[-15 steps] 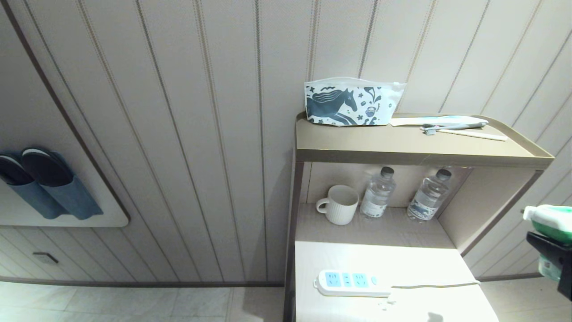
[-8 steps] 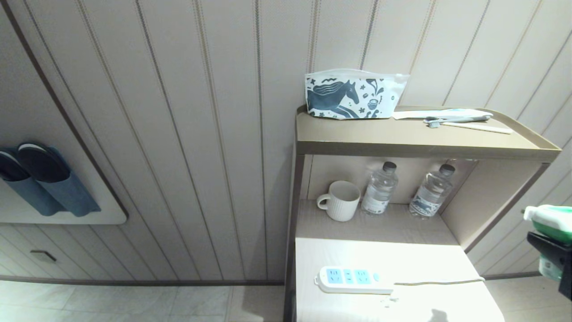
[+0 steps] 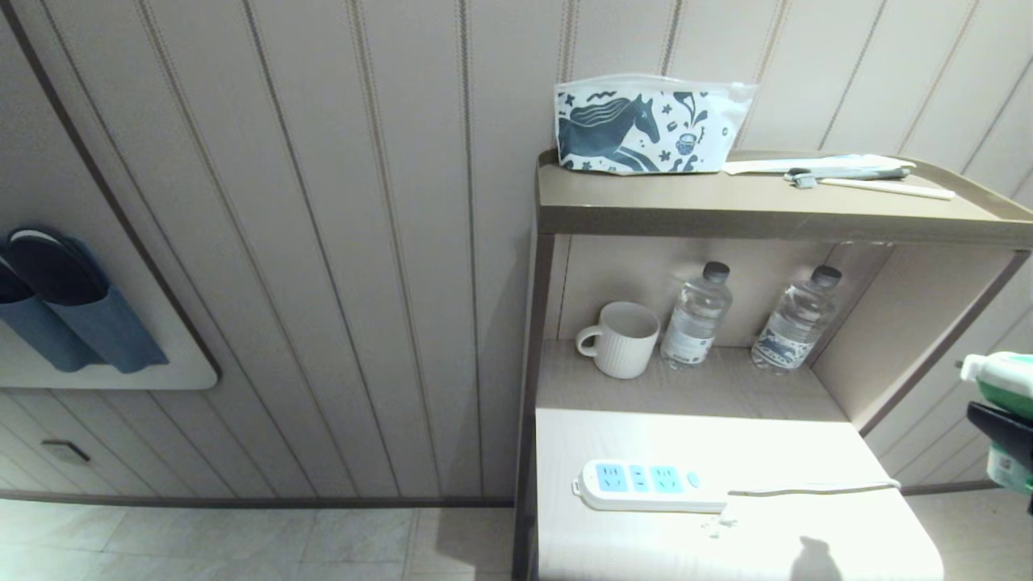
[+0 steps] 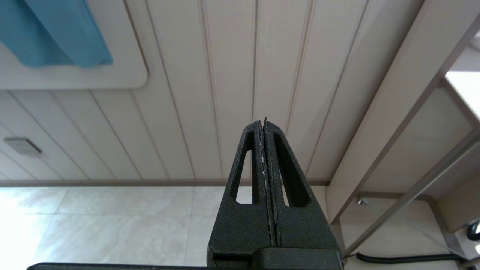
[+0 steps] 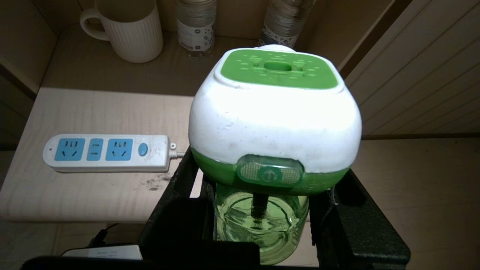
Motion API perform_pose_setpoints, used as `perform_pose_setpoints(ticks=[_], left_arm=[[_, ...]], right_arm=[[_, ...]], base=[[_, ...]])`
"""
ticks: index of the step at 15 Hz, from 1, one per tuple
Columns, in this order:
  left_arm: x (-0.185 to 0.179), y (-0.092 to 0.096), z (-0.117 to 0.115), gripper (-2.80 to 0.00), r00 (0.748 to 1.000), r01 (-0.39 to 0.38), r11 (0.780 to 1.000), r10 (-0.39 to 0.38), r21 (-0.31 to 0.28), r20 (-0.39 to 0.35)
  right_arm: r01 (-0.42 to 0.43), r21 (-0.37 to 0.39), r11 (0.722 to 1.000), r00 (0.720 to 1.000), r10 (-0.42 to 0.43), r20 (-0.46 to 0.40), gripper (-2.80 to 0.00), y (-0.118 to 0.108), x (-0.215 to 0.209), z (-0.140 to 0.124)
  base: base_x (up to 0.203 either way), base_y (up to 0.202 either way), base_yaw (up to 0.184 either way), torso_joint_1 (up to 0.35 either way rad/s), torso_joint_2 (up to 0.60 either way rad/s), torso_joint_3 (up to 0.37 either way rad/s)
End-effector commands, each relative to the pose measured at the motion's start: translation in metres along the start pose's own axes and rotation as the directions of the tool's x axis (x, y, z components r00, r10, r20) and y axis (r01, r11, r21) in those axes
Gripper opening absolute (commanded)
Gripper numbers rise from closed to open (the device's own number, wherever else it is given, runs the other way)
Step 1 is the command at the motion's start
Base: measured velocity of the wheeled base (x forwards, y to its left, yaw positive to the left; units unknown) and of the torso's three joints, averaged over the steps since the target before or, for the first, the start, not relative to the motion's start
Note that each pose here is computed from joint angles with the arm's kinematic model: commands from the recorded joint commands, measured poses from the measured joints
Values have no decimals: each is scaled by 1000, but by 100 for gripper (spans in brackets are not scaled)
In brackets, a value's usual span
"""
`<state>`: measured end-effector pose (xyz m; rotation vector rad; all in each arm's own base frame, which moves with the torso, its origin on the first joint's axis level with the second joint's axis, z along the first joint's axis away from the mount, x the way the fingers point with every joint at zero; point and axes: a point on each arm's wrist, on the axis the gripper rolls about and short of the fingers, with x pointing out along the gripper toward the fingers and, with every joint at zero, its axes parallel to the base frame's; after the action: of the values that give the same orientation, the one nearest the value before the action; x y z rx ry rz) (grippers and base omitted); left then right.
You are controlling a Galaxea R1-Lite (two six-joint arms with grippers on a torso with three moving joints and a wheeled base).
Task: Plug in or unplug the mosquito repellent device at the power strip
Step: Place the mosquito repellent liquid on the table
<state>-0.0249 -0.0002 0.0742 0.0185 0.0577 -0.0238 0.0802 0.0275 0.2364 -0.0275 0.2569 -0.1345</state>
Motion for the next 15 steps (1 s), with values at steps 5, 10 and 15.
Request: perform_pose_setpoints(ticks=[5, 10, 15], left_arm=[[0, 0, 0, -280, 1000, 0, 1000, 0, -3, -1], [0, 0, 0, -280, 1000, 0, 1000, 0, -3, -1], [0, 0, 0, -280, 1000, 0, 1000, 0, -3, -2]], right_arm=[[0, 0, 1000, 1000, 0, 8, -280, -1, -2, 0], [-4, -3, 1000, 1000, 4, 5, -280, -1, -1, -1], [-11, 5, 1000, 1000, 11, 22, -280, -3, -6, 0]], base=[[0, 0, 0, -246, 543, 300], [0, 0, 0, -230, 525, 288], [0, 0, 0, -204, 494, 287]])
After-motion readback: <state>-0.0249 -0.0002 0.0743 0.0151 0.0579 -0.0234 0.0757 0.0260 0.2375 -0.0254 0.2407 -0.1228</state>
